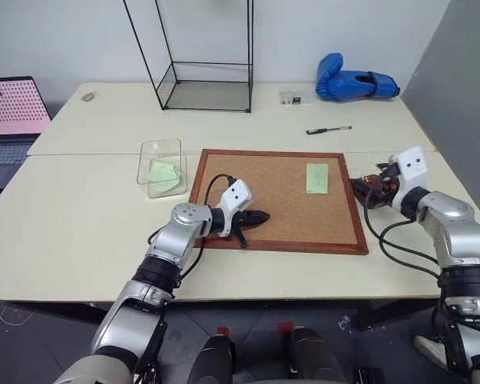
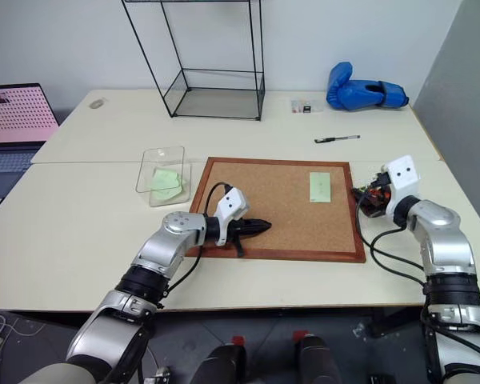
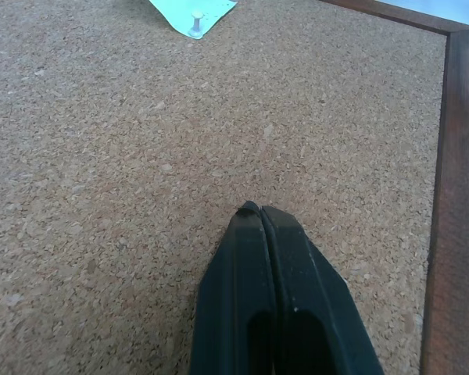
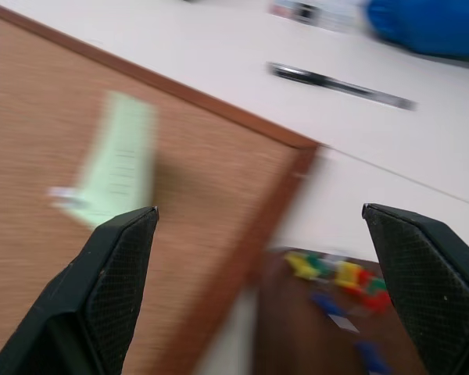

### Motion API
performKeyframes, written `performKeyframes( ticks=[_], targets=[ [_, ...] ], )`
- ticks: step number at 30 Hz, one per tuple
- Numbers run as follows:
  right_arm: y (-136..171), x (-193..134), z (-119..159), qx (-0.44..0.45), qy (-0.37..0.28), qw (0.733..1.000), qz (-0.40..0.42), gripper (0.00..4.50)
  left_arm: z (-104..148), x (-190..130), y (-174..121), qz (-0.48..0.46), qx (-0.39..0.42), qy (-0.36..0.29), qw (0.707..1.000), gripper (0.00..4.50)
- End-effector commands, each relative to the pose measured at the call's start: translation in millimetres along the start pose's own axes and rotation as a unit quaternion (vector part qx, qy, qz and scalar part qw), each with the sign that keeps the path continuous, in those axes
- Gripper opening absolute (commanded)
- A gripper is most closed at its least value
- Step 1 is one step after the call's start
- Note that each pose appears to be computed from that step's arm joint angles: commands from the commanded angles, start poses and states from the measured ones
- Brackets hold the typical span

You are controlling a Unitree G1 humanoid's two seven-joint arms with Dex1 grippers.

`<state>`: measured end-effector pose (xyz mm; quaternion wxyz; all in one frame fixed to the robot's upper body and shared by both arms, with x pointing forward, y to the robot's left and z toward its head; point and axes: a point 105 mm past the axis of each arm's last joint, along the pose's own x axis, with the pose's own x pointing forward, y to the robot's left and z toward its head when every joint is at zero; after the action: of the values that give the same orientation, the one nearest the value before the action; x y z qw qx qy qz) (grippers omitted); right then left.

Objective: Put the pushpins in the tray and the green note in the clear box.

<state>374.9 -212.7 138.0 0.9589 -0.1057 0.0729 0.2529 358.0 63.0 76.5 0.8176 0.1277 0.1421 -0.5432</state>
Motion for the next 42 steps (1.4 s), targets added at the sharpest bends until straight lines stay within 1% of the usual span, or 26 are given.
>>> performKeyframes(
  ticks=[1,4,11,15,17,18,20,22,23,24,26,27,29,30,35,37,38,39,42],
  targets=[
    [34,7,9,0.009,-0.017,0.998,0.067,4.44,-34,4,-8,-0.011,-0.025,0.059,0.998,0.0],
    [54,20,5,0.012,-0.012,0.995,0.095,4.44,-33,4,-8,-0.011,-0.024,0.059,0.998,0.0],
    [58,47,4,0.012,-0.015,0.996,0.086,4.44,-32,4,-7,-0.01,-0.023,0.059,0.998,0.0],
    [53,59,5,0.01,-0.019,0.997,0.069,4.44,-31,3,-6,-0.01,-0.022,0.058,0.998,0.0],
    [49,65,3,0.006,-0.015,0.998,0.058,4.08,-32,2,-6,-0.009,-0.021,0.059,0.998,0.0],
    [47,67,1,0.003,-0.012,0.998,0.054,3.97,-32,2,-6,-0.008,-0.021,0.059,0.998,0.0],
    [44,70,-3,0.0,-0.007,0.999,0.049,3.54,-32,1,-6,-0.007,-0.021,0.059,0.998,0.0],
    [43,71,-6,0.001,-0.004,0.999,0.045,3.33,-32,1,-6,-0.007,-0.022,0.059,0.998,0.0],
    [42,72,-7,0.001,-0.003,0.999,0.045,3.03,-32,1,-6,-0.007,-0.022,0.059,0.998,0.0],
    [42,72,-9,0.0,-0.002,0.999,0.045,2.89,-32,1,-6,-0.007,-0.022,0.059,0.998,0.0],
    [42,71,-11,-0.005,0.0,0.999,0.047,2.45,-32,0,-6,-0.007,-0.022,0.059,0.998,0.0],
    [42,71,-12,-0.007,0.001,0.999,0.048,2.33,-33,0,-6,-0.007,-0.022,0.059,0.998,0.0],
    [42,71,-13,-0.01,0.001,0.999,0.048,1.87,-33,0,-6,-0.007,-0.022,0.06,0.998,0.0],
    [42,71,-13,-0.01,0.001,0.999,0.047,1.76,-33,0,-6,-0.007,-0.022,0.06,0.998,0.0],
    [42,69,-12,-0.017,-0.003,0.999,0.051,0.85,-33,1,-6,-0.008,-0.021,0.06,0.998,0.0],
    [42,69,-10,-0.018,-0.006,0.998,0.053,0.41,-33,1,-6,-0.008,-0.021,0.06,0.998,0.0],
    [43,68,-8,-0.018,-0.01,0.998,0.055,0.1,-33,1,-6,-0.008,-0.021,0.06,0.998,0.0],
    [43,68,-6,-0.018,-0.014,0.998,0.058,0.02,-33,1,-6,-0.008,-0.021,0.06,0.998,0.0],
    [44,66,1,-0.022,-0.028,0.997,0.063,0.02,-33,1,-6,-0.008,-0.021,0.06,0.998,0.0]
  ],
)
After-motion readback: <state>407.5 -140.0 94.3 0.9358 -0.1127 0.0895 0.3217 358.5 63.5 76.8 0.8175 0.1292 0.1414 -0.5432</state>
